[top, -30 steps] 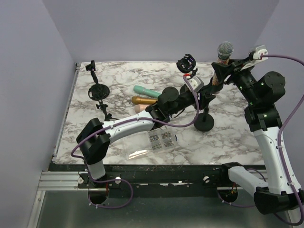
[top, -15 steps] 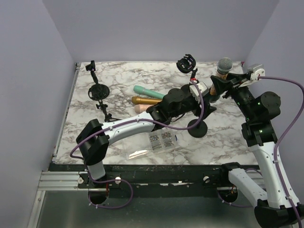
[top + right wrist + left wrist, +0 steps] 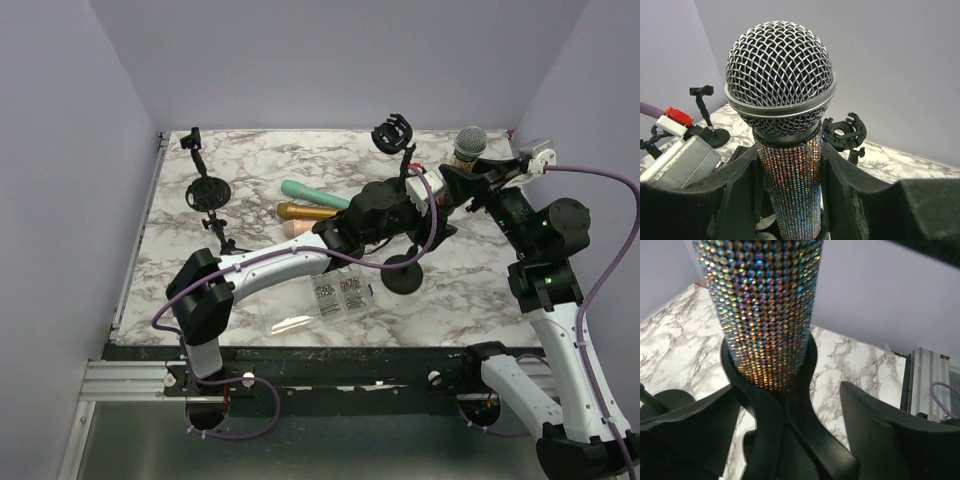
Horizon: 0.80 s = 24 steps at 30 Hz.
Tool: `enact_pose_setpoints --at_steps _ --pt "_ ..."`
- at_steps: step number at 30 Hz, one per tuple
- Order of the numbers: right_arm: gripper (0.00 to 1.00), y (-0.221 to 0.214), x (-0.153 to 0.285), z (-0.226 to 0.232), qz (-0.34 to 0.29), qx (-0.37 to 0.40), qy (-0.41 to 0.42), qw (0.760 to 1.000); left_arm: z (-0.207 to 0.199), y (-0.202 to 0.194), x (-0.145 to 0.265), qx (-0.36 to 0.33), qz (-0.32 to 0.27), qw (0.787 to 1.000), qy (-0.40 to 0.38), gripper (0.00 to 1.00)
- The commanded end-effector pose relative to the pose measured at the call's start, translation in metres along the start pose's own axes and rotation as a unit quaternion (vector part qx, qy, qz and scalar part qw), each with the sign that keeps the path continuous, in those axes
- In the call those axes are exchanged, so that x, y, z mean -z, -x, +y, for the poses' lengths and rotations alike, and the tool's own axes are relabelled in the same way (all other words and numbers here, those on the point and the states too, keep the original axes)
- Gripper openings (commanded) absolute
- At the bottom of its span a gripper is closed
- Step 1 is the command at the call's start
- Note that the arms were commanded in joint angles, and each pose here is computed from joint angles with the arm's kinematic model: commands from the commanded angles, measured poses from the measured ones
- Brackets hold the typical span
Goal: Remove the microphone from the stand
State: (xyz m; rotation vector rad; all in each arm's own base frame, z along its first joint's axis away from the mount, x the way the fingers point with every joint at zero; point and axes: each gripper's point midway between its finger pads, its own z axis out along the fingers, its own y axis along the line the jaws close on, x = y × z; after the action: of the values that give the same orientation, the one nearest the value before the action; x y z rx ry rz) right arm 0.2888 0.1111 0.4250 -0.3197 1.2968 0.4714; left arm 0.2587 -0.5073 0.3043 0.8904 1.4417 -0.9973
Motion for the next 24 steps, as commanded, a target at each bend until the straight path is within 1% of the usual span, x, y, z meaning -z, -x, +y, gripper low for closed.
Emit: enact_pose_setpoints --at_steps 1,2,3,4,13,19,24 --pt "0.01 0.039 0.004 0.007 -0.064 0.021 0.008 0.998 -0.007 -0.009 -0.002 -0.003 0.02 1.0 -0.015 0.68" --pt "0.01 0.04 0.004 0.007 -0.065 0.022 0.006 0.998 -0.007 -0.01 -0.001 -0.004 0.021 1.0 -0.018 0.58" --pt "0.01 0.041 0.004 0.006 -0.066 0.024 0.003 0.998 -0.008 -0.012 0.0 -0.005 0.023 0.999 -0.023 0.36" --pt "0.01 0.042 0.005 0.005 -0.066 0.026 0.002 0.997 -0.009 -0.013 0.001 -0.004 0.025 0.999 -0.026 0.0" --pt "0.01 0.063 0.0 0.0 -0.076 0.034 -0.013 0.996 -0.014 -0.019 0.002 -0.006 0.032 0.998 -0.047 0.0" --pt "0.01 0.104 -0.007 0.001 -0.113 0.046 -0.015 0.992 -0.013 -0.032 0.0 -0.006 0.043 0.998 -0.05 0.0" --pt "0.01 0.124 -0.016 0.007 -0.129 0.056 0.007 0.99 -0.014 -0.041 -0.002 -0.011 0.051 0.997 -0.056 0.0"
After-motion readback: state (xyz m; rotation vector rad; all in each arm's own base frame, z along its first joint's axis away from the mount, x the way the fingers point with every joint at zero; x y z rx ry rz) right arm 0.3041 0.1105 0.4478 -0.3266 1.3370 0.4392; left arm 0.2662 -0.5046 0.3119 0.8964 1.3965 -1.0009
